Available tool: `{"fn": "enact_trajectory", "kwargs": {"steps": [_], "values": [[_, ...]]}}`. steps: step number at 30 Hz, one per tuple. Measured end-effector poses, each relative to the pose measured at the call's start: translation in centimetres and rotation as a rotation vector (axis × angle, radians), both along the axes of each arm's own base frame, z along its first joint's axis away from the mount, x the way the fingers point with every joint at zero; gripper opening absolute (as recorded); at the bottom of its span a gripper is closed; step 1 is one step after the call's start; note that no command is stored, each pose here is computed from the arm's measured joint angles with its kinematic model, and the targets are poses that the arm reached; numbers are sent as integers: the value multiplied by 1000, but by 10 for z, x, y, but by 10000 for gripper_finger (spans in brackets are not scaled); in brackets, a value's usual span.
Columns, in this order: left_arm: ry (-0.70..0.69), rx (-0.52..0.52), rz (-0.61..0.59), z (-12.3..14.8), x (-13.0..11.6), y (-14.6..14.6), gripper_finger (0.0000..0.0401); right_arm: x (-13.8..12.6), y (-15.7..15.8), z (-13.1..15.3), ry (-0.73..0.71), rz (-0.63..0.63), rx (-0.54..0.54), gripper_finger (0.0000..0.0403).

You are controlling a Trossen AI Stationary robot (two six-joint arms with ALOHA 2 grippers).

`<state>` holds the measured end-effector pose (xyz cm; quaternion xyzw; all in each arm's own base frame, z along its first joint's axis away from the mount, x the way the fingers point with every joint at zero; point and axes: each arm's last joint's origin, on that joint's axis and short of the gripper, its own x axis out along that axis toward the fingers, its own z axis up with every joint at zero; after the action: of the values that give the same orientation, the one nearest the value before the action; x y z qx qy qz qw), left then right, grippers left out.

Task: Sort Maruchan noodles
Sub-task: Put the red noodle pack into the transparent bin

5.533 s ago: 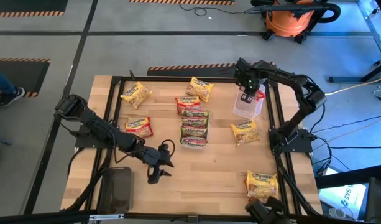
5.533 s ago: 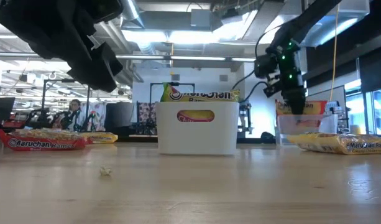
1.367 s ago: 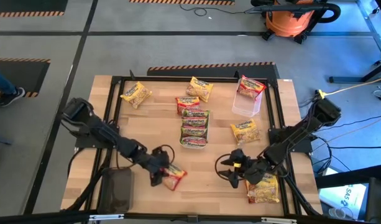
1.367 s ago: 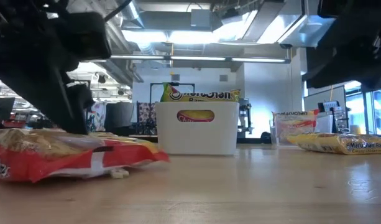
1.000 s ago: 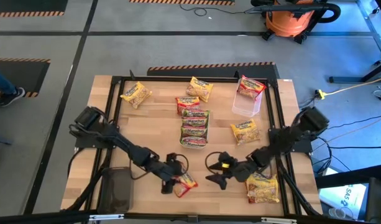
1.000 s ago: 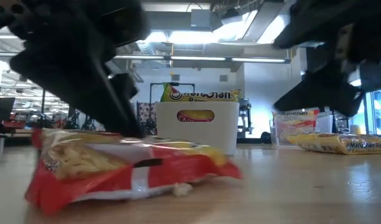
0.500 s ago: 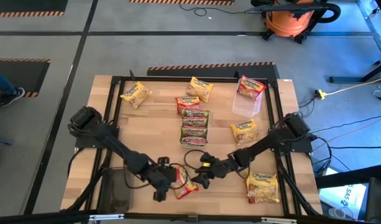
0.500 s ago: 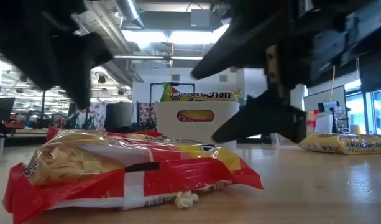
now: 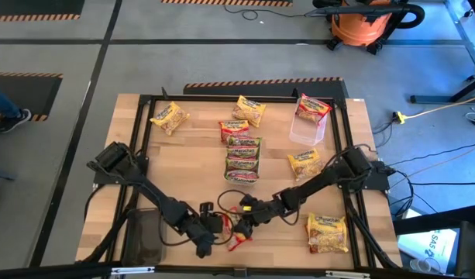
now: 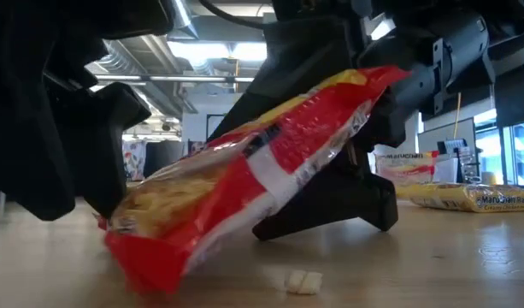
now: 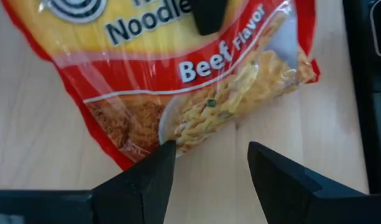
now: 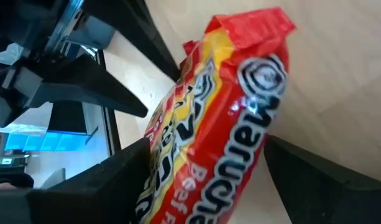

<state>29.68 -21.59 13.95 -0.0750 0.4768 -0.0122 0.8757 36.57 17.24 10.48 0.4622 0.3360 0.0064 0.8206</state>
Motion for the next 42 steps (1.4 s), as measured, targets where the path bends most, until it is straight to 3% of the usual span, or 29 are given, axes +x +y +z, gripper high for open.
{"fn": "enact_trajectory", "kwargs": {"steps": [13,25,29,33,37,42], "values": [[-83,8,39,3,10,5,199,3,2,4,-39,-8,19,289],[-93,14,45,8,11,9,199,4,2,6,-60,-6,-20,119],[-80,36,29,24,0,10,199,4,1,14,-105,32,-81,91],[-45,46,-29,39,-14,9,199,1,0,27,-124,82,-138,96],[0,55,-67,49,-27,9,199,-10,-4,54,-106,138,-220,107],[26,53,-84,51,-32,9,199,-35,-18,92,-35,192,-360,93]]}}
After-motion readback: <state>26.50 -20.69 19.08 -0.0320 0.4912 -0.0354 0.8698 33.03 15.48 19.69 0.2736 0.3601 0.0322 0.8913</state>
